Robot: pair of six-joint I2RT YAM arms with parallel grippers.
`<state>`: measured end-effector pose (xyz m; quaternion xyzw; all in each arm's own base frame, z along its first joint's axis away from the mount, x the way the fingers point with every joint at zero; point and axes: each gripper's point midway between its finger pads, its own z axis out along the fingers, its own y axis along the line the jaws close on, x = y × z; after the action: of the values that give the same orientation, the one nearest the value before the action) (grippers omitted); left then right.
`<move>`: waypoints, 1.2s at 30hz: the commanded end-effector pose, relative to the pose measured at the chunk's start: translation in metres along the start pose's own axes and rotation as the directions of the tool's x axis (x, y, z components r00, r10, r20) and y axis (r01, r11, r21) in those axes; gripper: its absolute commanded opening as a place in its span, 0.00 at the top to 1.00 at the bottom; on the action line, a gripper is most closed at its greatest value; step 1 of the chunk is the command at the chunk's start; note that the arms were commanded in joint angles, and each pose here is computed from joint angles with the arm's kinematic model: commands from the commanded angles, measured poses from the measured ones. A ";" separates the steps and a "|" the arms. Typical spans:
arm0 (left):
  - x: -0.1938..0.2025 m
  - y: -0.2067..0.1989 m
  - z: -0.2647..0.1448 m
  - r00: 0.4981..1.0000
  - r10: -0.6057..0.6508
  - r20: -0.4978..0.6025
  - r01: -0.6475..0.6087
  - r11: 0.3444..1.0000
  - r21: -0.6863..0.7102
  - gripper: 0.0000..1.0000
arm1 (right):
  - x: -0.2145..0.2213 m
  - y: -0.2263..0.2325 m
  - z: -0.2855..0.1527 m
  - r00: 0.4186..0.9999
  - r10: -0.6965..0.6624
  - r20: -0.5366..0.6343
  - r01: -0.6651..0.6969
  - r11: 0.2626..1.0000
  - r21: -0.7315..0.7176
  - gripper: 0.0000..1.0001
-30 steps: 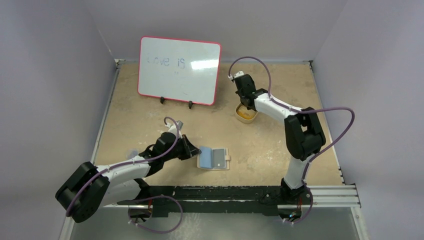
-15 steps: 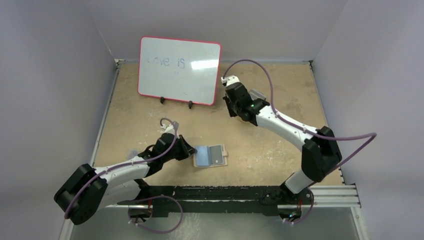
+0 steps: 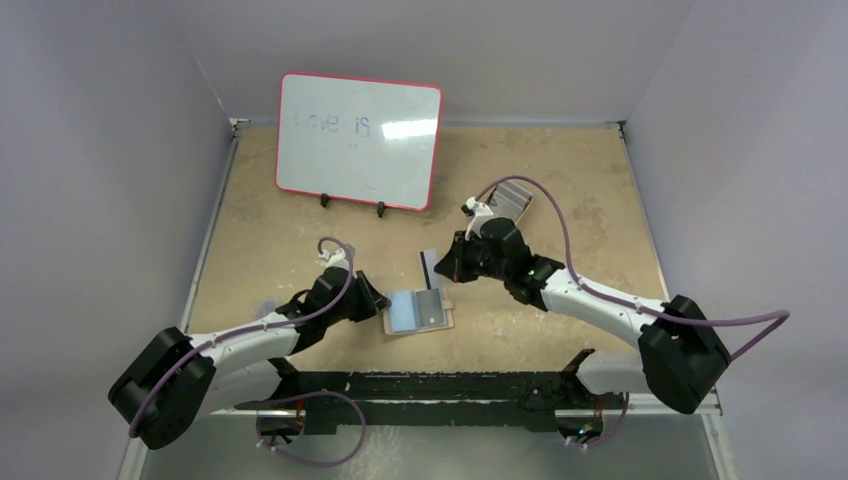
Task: Put the credit cards into the card holder
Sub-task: Pick up the credit card from the storage box.
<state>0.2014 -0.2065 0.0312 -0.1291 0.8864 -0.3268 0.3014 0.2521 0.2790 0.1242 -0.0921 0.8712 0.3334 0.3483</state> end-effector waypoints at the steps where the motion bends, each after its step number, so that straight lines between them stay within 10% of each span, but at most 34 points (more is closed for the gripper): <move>1: -0.008 -0.006 -0.002 1.000 -0.004 0.030 0.004 1.000 0.011 0.85 | -0.008 0.053 -0.010 0.990 0.127 0.052 -0.108 0.954 -0.279 1.00; 36: 0.002 0.019 -0.004 0.999 0.027 0.028 -0.026 0.999 -0.040 1.00 | 0.093 0.006 0.037 0.933 0.317 -0.172 -0.350 0.911 -0.219 1.00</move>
<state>0.1952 -0.1958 0.0242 -0.1304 0.8908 -0.3110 0.3046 0.2058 0.3065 0.0369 0.0018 0.8622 0.4575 0.2173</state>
